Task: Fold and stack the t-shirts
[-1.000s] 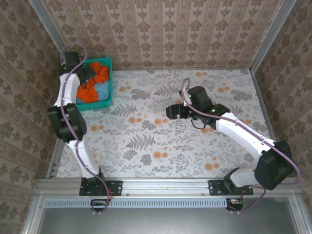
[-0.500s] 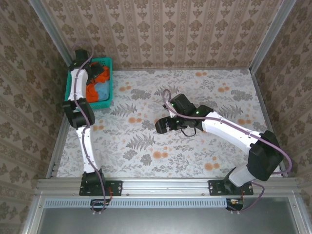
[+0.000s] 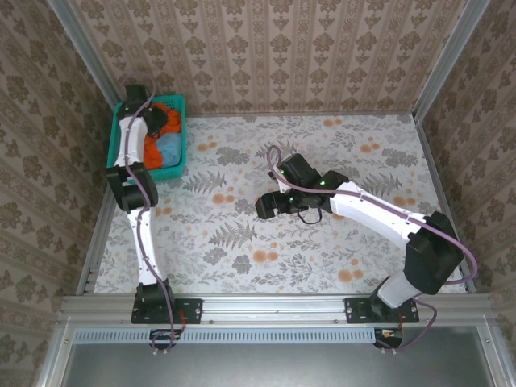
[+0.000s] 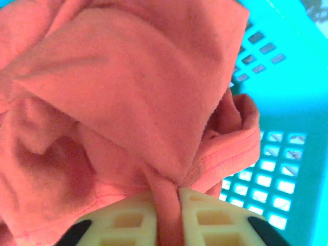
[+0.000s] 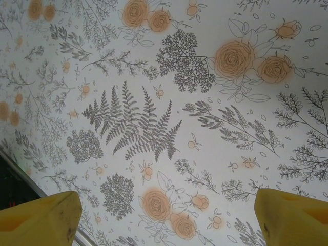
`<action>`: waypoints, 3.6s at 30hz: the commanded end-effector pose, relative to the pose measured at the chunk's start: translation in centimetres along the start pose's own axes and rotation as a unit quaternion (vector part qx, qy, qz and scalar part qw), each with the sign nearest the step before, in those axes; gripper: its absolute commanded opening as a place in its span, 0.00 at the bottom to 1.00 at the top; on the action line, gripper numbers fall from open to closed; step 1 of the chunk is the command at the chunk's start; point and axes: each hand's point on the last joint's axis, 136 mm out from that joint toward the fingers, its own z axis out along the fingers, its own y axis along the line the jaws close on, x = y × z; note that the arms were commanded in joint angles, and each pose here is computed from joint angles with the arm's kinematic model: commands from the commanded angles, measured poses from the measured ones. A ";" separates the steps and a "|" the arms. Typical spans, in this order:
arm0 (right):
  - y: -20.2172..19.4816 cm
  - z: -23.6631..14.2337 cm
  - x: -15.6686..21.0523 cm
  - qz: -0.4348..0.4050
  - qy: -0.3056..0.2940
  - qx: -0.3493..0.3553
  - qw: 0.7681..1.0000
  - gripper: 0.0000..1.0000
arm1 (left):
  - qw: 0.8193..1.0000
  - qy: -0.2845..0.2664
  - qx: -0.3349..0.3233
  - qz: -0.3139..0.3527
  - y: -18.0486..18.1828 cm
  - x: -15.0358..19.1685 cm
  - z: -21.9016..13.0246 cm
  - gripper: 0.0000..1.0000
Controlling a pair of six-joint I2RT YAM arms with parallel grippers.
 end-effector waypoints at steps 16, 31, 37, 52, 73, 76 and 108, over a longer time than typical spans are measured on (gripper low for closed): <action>0.6 -1.7 -1.3 -0.006 -0.051 -0.006 0.999 0.88 | 0.863 -0.445 0.101 0.217 -20.9 -7.6 -41.7 0.00; -4.2 -12.2 -4.3 0.038 -0.263 0.104 0.959 0.94 | 0.858 -0.281 0.414 0.113 -33.8 6.0 -46.5 0.00; -7.9 -15.0 -4.1 0.092 -0.291 0.132 0.943 0.94 | 0.963 -0.096 0.252 0.019 -27.8 8.9 -28.5 0.52; -14.3 -6.0 -3.3 0.197 -0.135 0.139 0.961 0.85 | 0.996 0.066 -0.006 0.065 -10.3 18.4 -16.5 0.92; -18.8 6.9 -2.5 0.289 -0.003 0.081 0.954 0.59 | 0.965 0.220 -0.086 0.111 -3.2 30.1 -7.6 0.77; -19.6 7.4 -2.9 0.297 -0.001 0.090 0.951 0.54 | 0.963 0.225 -0.090 0.119 -3.2 30.2 -6.3 0.69; -1.7 -3.3 1.5 0.128 -0.048 -0.114 0.984 0.00 | 0.980 0.059 -0.079 0.175 -3.5 22.6 -23.4 0.38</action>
